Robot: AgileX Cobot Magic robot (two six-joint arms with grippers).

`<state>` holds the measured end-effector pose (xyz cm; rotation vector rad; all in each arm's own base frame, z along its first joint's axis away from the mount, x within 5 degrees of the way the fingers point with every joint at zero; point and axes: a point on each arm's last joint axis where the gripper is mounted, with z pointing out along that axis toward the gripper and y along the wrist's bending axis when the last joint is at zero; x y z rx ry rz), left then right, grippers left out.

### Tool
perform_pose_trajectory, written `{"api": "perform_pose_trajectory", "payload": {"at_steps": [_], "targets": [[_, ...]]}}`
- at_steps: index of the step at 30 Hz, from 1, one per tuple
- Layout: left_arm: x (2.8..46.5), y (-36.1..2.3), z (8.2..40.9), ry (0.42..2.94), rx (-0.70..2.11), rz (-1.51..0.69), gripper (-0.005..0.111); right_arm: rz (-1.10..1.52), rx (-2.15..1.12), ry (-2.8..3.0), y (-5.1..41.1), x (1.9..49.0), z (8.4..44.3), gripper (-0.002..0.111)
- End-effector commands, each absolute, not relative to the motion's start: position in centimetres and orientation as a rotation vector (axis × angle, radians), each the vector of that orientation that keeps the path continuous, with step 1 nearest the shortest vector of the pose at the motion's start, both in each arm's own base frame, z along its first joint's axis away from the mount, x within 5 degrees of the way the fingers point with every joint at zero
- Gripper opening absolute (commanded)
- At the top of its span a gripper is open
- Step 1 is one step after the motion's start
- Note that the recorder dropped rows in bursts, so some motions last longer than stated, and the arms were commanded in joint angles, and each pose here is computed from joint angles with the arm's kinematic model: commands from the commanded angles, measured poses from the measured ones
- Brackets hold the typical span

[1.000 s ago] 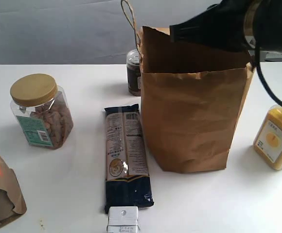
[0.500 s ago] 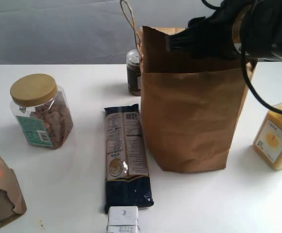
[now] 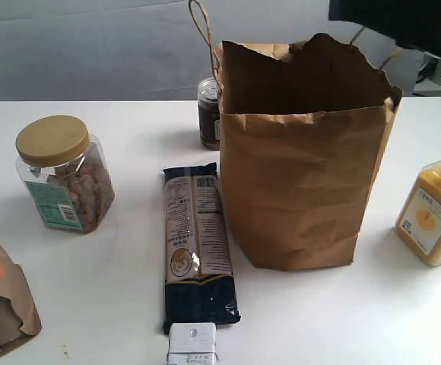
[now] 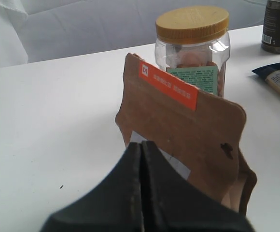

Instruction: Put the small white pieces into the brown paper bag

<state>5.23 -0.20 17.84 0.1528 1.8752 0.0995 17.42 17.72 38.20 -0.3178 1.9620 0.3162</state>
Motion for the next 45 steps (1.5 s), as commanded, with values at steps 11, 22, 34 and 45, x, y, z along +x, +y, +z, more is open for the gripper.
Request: {"api": "perform_pose_trajectory", "payload": {"at_steps": [11, 22, 34, 45], "targets": [[5.2, -0.3, 17.8, 1.868, 0.152, 0.085, 0.000, 0.412, -0.273, 2.087, 12.3, 13.0, 31.1, 0.000], [5.2, -0.3, 17.8, 1.868, 0.152, 0.085, 0.000, 0.510, -0.204, 2.113, 9.0, 10.4, 28.5, 0.000], [5.2, -0.3, 17.8, 1.868, 0.152, 0.085, 0.000, 0.601, -0.164, 1.984, 5.8, 9.4, 24.0, 0.000], [5.2, -0.3, 17.8, 1.868, 0.152, 0.085, 0.000, 0.533, -0.151, 1.718, 2.7, 5.7, 19.7, 0.000]]}}
